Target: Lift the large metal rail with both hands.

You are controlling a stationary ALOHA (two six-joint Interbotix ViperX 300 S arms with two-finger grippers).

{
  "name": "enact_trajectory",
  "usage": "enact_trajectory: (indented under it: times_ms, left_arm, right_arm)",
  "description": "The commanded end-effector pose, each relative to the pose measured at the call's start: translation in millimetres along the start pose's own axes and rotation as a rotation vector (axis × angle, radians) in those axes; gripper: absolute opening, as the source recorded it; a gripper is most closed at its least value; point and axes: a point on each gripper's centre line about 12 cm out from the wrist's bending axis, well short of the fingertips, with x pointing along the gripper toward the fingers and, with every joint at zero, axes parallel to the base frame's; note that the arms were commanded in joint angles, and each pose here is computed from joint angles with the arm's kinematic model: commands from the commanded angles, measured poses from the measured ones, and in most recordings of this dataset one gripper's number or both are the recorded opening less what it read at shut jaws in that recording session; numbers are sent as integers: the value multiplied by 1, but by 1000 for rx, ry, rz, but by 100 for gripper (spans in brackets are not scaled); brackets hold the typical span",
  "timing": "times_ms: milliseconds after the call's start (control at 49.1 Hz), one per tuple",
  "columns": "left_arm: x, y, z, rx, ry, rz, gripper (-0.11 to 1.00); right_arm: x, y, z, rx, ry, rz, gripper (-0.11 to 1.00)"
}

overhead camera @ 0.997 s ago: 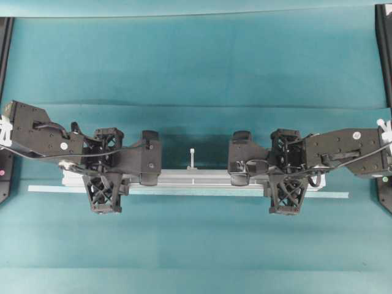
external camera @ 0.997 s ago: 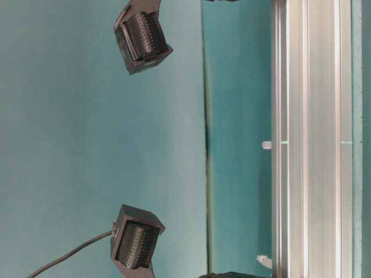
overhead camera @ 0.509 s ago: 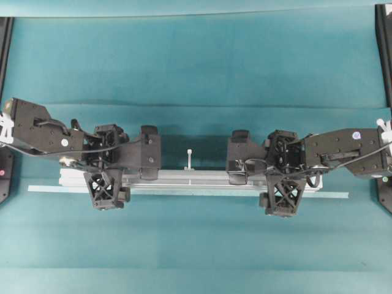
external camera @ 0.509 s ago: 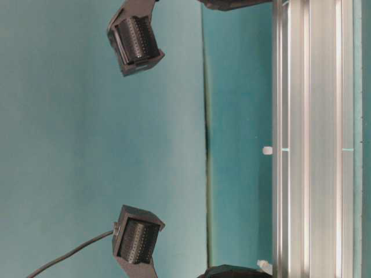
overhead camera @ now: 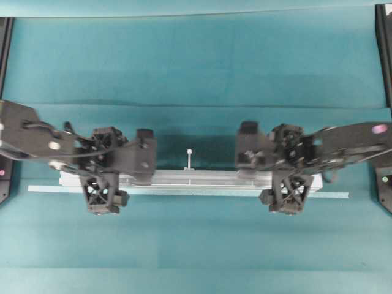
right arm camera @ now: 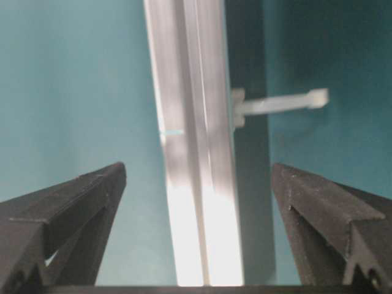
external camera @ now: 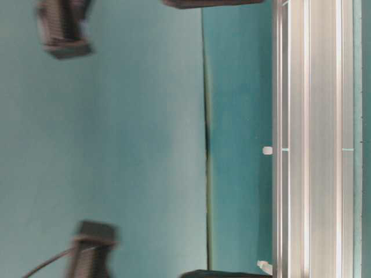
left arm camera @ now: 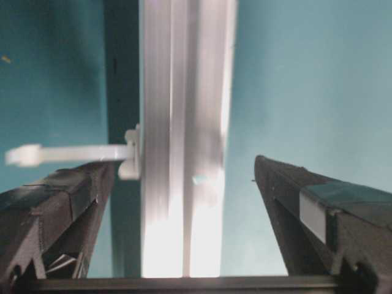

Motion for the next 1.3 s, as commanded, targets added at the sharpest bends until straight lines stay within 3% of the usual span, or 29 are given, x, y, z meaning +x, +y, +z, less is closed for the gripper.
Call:
enact_trajectory:
  times_ms: [0,590,1282]
  left_arm:
    - [-23,-1,9,3,-80,-5,98]
    - [-128,4,19,-17,-420,-10,98]
    - [-206,16,5,-56,-800,10,98]
  right_arm:
    - [-19,-1,11,29,-73,8,96]
    - [-112,-2,16,55,-368,46,96]
    - [-202,-9,-22,57,-805,91,96]
